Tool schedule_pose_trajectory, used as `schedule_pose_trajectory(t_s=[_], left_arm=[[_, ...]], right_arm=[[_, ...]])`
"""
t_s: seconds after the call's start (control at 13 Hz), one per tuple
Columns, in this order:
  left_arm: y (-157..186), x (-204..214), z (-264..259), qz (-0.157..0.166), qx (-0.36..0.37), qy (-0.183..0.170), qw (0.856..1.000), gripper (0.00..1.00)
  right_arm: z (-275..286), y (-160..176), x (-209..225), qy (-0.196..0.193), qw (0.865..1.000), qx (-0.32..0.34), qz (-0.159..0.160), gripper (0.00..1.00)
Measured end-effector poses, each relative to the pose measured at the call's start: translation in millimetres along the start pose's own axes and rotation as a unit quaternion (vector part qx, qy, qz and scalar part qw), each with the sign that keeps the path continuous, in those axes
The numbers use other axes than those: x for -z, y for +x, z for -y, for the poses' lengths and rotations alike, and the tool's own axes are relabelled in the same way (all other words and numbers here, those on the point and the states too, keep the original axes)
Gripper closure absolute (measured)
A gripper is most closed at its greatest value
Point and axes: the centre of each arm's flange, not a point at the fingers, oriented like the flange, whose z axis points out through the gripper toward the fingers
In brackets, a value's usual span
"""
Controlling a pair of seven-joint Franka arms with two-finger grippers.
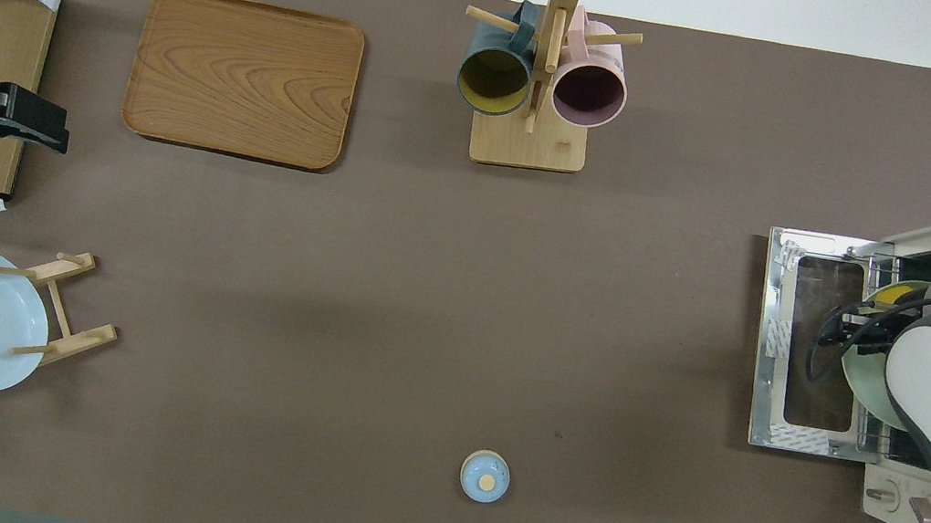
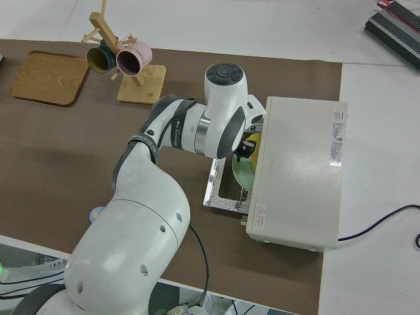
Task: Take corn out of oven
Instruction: 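Reach into the oven and grasp the green plate with the right gripper, then pull the green plate out and carry it toward the table center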
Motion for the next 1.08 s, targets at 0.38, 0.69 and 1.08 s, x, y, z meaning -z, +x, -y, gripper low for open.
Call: schedule_pose_trajectory(t_s=[0.38, 0.69, 1.08], left_arm=[[0, 0, 0, 0.0, 0.0, 0.0, 1.0, 0.0], [0, 0, 0, -0.001, 0.0, 0.0, 1.0, 0.0], [0, 0, 0, -0.001, 0.0, 0.0, 1.0, 0.0]], right_arm=[[-4, -7, -8, -0.025, 0.999, 0.028, -0.002, 0.8], [16, -8, 5, -0.053, 0.997, 0.063, -0.006, 0.95], [147, 0, 35, -0.067, 0.993, 0.093, -0.019, 0.98]])
